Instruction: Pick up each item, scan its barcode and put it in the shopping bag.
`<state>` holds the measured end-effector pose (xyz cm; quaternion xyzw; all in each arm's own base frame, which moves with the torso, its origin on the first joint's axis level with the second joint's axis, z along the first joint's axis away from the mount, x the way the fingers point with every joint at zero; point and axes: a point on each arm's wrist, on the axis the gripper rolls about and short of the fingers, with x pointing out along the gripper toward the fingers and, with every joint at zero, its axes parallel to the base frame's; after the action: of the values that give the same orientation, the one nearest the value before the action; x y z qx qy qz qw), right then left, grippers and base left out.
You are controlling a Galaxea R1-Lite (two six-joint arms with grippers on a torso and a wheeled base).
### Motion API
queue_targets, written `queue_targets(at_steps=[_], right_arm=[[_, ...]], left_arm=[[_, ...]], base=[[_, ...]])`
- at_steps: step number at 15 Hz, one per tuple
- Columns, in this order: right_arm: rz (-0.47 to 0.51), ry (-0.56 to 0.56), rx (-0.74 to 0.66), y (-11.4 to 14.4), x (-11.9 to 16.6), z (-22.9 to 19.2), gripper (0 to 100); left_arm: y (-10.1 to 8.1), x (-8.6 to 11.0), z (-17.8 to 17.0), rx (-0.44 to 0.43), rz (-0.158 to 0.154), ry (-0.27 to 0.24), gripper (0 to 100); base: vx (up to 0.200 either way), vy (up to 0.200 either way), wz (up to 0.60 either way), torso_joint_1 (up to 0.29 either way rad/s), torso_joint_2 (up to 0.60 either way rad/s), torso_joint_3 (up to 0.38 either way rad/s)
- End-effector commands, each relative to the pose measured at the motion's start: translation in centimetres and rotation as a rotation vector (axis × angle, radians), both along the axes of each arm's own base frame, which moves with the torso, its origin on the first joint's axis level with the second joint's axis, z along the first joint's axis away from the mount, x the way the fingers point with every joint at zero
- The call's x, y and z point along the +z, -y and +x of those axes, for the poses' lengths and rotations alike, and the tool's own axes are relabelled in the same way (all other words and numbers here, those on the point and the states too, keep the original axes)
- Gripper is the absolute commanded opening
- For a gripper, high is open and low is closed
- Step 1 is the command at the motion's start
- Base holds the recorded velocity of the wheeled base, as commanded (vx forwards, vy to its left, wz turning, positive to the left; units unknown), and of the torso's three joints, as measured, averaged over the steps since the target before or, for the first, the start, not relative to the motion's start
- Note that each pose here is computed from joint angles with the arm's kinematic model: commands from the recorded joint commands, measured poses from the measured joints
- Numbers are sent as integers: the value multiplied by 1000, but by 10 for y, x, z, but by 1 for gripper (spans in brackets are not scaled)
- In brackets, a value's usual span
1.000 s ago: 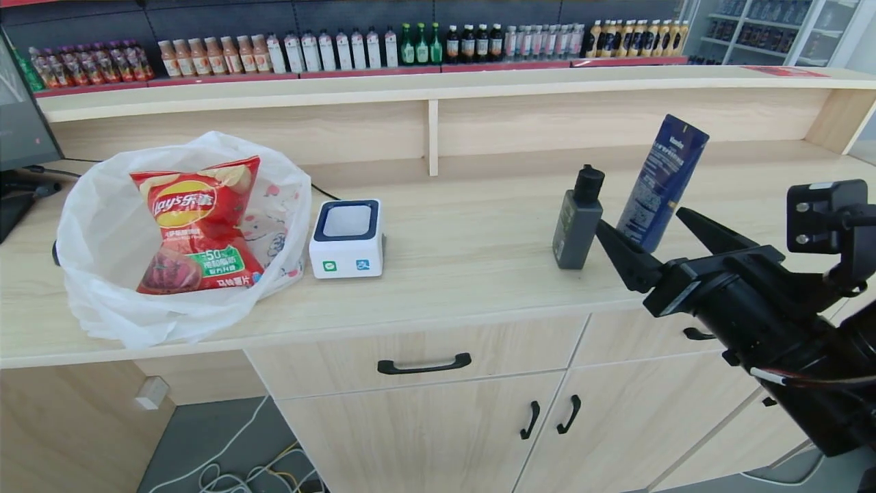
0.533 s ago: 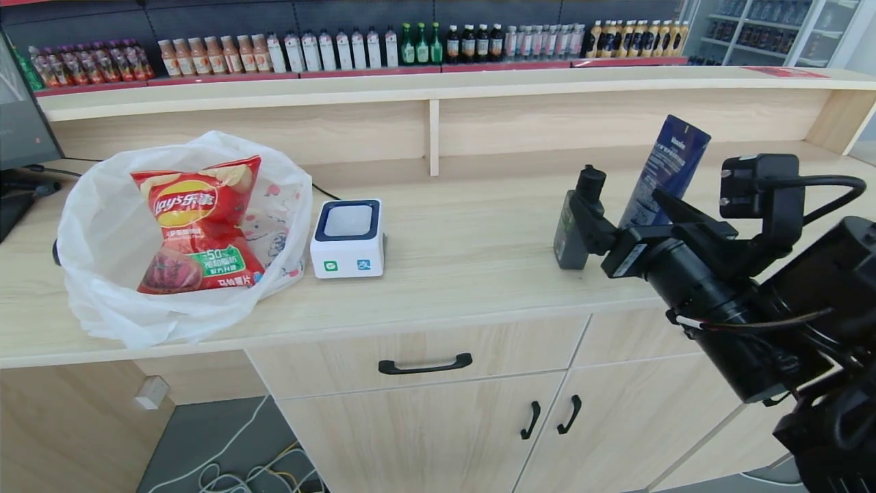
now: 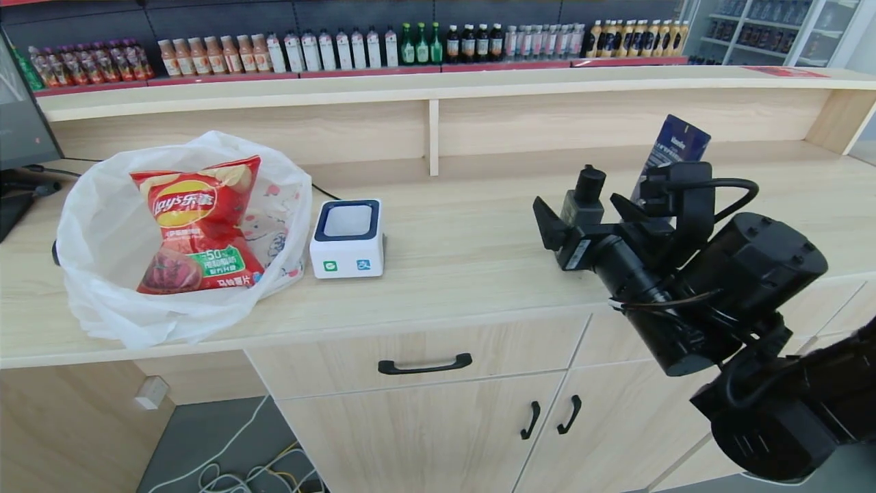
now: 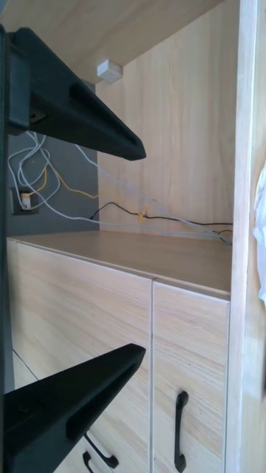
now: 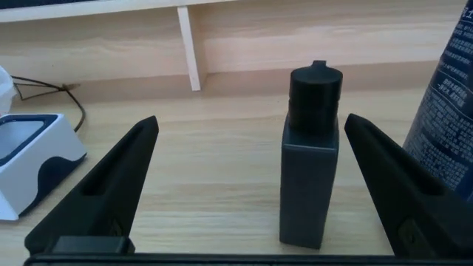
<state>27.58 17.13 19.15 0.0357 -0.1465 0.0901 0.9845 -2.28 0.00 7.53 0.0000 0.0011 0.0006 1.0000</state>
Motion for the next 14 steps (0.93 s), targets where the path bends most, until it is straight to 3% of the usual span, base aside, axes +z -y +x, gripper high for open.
queue_targets(at_steps=[1,14], right_arm=[[-5,-9,-9,-9,-9,16,100],[14,-29,-107,13,-24,56,100]], left_arm=[[0,0,0,0,0,1,100],[0,0,0,0,0,1,100]], base=[[0,0,0,0,0,0],[0,0,0,0,0,0]])
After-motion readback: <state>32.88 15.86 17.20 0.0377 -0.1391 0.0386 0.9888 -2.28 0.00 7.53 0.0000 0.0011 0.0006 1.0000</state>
